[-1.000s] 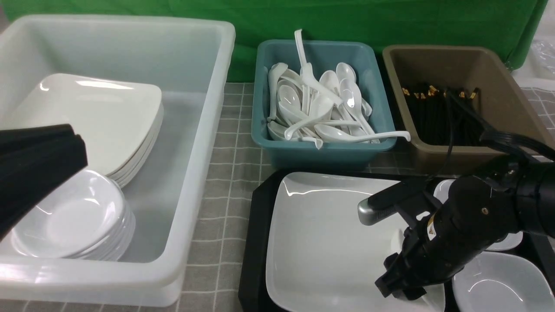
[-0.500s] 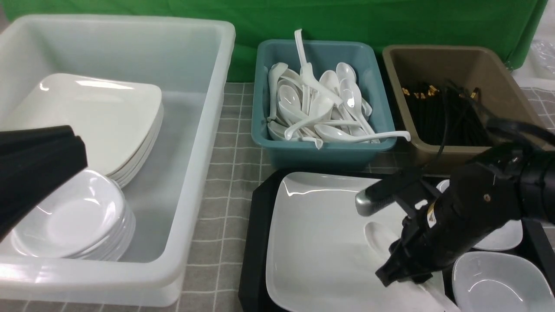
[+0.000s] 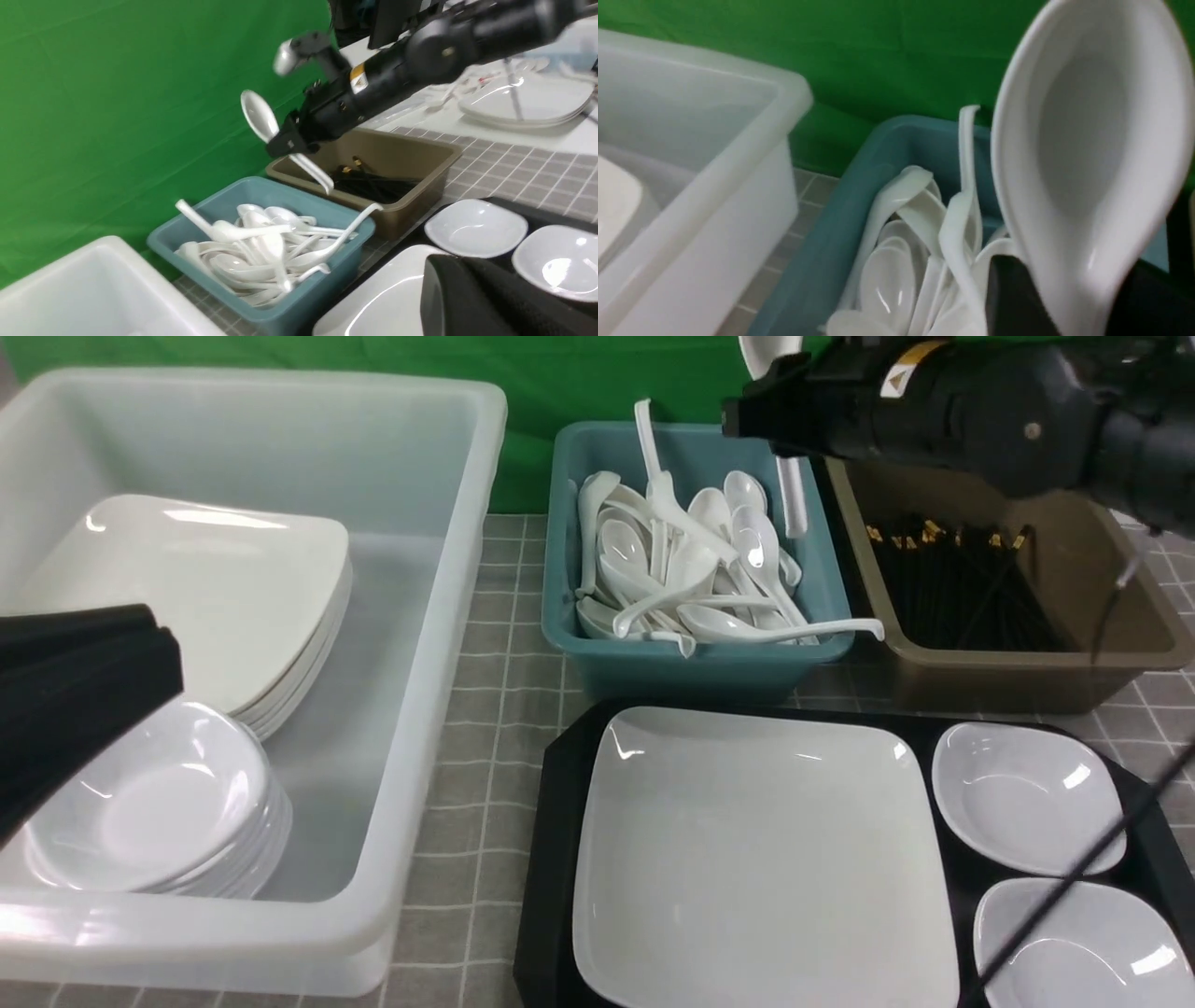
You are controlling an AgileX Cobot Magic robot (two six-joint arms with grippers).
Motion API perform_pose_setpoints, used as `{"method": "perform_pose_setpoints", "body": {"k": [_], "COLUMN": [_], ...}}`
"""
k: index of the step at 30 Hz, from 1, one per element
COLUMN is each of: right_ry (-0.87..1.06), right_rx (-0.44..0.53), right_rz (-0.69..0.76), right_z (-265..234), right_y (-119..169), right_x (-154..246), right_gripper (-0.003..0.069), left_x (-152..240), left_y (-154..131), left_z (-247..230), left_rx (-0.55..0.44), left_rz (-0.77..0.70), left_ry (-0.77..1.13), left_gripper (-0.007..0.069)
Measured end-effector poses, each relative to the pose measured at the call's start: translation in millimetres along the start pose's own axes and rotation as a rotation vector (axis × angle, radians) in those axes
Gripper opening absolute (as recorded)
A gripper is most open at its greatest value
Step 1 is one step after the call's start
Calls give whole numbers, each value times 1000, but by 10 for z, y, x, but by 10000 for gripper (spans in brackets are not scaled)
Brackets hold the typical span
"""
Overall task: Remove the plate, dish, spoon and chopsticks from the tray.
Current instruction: Use the right arm to put the soup spoon into the small storage box in the middle, then use the right arm to grab a small plate from the dinner plate
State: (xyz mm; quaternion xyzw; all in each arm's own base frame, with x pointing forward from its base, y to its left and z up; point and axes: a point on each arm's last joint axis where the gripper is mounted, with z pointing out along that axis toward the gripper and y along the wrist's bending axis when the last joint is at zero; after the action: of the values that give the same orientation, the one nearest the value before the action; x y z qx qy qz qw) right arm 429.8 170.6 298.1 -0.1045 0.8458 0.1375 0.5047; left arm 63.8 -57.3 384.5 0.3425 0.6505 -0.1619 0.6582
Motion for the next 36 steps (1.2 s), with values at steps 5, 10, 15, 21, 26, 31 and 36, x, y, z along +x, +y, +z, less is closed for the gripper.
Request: {"method": "perform_pose_setpoints", "body": {"k": [5,10,15,21,26,31,36], "right_ry": [246,421,676,924,990,998,1011], "right_rx": [32,16,42,134,137,123,151], "right_rz": [-23,-137,-220,-284,-297,-311,-386], "right_z": [52,-510,-1278,-1732,-1841,-1735,-1568], "right_y": [-82,-22,130,169,82,9,-43], "right_x": [118,-28,171,1065,1784,2199,2325], "right_gripper": [557,434,386,472,555,570,570], "left_x": [1,3,18,22,24,26,28], "left_y": [0,-2,-2,-1,-2,-3,-4], "left_z": [0,0,0,0,0,0,0], "left_rx": [0,2,3,1,3,3,5], "left_rz": [2,0,15,22,22,22,22], "left_ry": [1,4,20,25,27,28,31], "left_gripper": [20,20,20,20,20,20,20]}}
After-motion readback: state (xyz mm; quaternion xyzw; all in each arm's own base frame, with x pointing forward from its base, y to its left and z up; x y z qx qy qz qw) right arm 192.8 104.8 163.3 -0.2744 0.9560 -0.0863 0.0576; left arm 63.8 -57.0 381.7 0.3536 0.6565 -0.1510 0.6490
